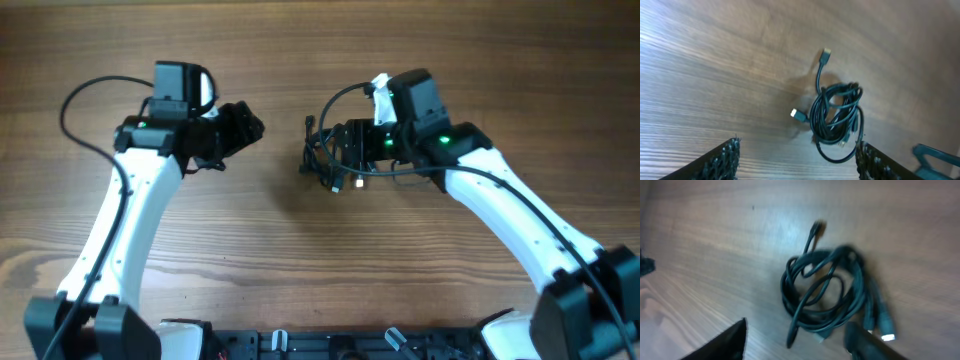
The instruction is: Untangle cables
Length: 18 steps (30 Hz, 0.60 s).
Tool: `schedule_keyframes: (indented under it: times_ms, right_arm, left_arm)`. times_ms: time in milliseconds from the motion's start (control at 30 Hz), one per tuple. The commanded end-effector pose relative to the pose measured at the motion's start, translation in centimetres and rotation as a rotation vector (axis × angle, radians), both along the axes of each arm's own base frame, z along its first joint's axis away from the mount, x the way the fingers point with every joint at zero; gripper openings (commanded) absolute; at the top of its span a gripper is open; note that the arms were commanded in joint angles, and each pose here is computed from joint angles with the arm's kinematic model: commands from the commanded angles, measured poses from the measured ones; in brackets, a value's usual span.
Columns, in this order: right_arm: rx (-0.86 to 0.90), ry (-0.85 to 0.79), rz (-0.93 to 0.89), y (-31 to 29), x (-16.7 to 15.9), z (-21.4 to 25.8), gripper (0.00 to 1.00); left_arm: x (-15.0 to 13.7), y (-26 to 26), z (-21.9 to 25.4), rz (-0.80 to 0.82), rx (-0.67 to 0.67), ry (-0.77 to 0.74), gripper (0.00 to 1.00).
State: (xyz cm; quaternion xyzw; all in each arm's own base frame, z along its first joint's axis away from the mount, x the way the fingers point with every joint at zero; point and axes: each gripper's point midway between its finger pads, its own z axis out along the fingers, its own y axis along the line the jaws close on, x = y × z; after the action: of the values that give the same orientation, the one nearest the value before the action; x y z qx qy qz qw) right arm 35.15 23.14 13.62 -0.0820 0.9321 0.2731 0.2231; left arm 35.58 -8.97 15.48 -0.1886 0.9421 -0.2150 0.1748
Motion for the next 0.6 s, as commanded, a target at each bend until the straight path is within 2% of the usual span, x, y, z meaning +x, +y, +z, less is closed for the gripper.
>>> schedule_keyframes:
  times_ms: [0,67,167,300,400,567]
  right_arm:
    - [0.039,0.171,0.006,1.8,-1.5,-3.8,0.55]
    - [0.02,0.216,-0.007,1.8,-1.5,-5.9,0.48]
    - [0.047,0.212,-0.009,2.6,-0.8,-6.5,0.46]
    - [0.063,0.212,0.018,3.5,-1.2,-6.5,0.4]
    - [0.052,0.278,-0.036,3.3,-1.6,-7.7,0.27]
    - [0.053,0.291,-0.046,3.3,-1.6,-7.9,0.22]
  left_arm:
    - [0.4,-2.1,-1.6,-0.051,-0.032,0.046,0.71]
    - [0.7,-3.4,-2.2,-0.084,-0.079,0.057,0.63]
    - [1.2,-4.6,-2.7,-0.094,-0.101,0.056,0.54]
    - [2.0,-6.9,-3.5,-0.104,-0.125,0.046,0.49]
    - [2.5,-8.3,-5.7,-0.096,-0.158,0.097,0.39]
    - [1.8,-10.7,-9.7,-0.105,-0.153,0.193,0.36]
